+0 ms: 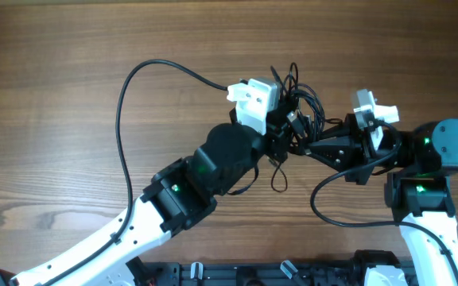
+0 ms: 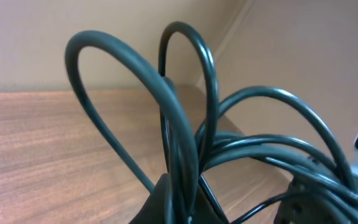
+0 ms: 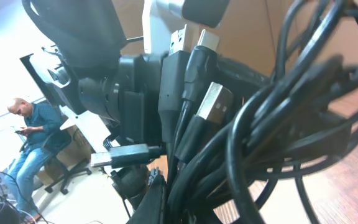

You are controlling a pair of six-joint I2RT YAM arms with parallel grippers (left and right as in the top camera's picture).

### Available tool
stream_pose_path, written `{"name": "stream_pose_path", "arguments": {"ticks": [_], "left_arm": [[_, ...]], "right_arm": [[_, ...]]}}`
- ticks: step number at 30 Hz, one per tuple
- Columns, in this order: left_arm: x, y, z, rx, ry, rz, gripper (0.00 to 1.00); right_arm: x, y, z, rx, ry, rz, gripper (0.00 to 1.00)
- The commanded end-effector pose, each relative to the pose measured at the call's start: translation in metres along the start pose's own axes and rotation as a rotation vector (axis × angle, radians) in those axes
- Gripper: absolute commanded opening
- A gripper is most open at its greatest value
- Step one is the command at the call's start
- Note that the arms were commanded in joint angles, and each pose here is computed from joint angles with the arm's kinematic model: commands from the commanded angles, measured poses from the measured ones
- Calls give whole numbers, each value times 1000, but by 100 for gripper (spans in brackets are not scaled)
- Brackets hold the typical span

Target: Untangle cables

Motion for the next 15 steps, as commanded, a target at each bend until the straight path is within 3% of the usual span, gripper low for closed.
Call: {"name": "stream_pose_path", "arguments": {"ticks": [1,3,5,6,7,10,15], "left_arm": [[23,-3,2,17,-98,128,4],[34,0,17,-90,-135,186,4],[35,6,33,-217,-149,193,4],[33,10,38,-262,-156,185,4],[29,14,42,-295,-160,170,4],[15,25,44,-329,-157,109,4],[-10,48,42,-329,-176,22,4]], "right_arm": [[0,-2,10,-29,10,21,9],[-1,-2,9,-23,-2,17,18],[-1,-1,9,-22,-8,16,35],[-1,-1,9,-22,-7,16,57],[-1,-1,9,-22,-7,16,71],[-1,-1,8,-19,-8,14,100],[-7,-1,-3,65,-111,-60,100]]}}
Point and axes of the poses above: each gripper's point midway between its finger pads, its own y axis back along the fingers, its own z axis along the line the jaws close on, x = y × z, the point moved 6 cm from there along y, back along the fingers, and after that the axes turned 7 degrees about -y, right-handed, at the moved point
